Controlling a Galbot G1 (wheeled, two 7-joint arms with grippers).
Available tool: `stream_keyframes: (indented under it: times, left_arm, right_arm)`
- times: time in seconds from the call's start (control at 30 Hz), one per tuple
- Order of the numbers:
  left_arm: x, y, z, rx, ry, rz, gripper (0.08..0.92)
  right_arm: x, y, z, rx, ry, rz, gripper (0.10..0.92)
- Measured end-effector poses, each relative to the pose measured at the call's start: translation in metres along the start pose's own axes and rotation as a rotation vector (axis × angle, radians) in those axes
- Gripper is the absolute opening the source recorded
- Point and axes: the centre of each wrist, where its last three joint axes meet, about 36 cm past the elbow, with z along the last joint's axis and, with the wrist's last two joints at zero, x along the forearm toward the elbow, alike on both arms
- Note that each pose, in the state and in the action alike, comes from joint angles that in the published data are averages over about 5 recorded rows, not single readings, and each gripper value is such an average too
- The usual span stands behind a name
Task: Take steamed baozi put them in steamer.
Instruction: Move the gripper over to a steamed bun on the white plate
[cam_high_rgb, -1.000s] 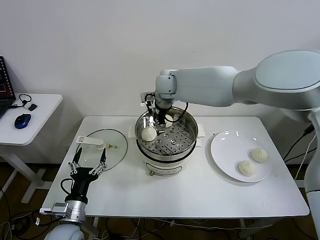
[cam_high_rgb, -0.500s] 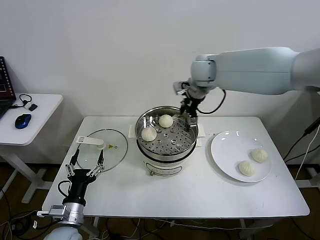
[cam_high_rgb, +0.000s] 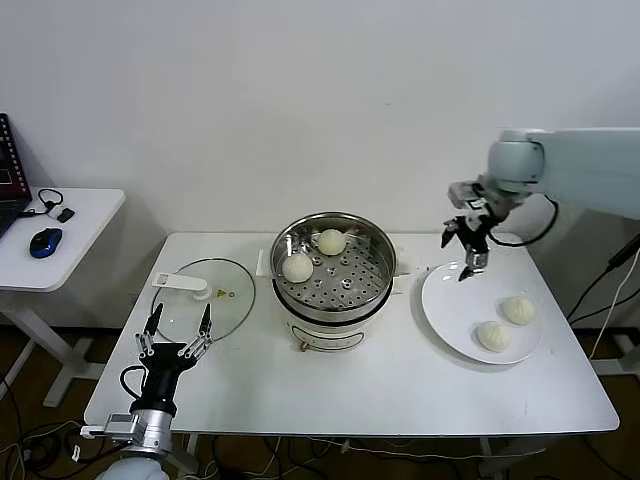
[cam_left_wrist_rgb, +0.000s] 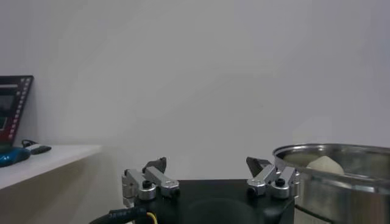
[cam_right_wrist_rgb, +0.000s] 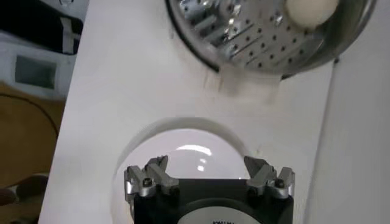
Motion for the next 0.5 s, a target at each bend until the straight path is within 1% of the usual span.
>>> stream_keyframes:
  times: [0.17,0.5]
  left_arm:
    - [0.001,0.000,0.003,-0.001,0.007,-0.006,0.823]
    - [0.004,-0.001,0.006,-0.004,0.012,-0.016,0.823]
  right_arm:
    - [-0.023,0.019,0.030,-0.008,-0.003,-0.026,0.823]
    - [-0.061,0.048,0.063,-0.020,0.012,-0.049,0.823]
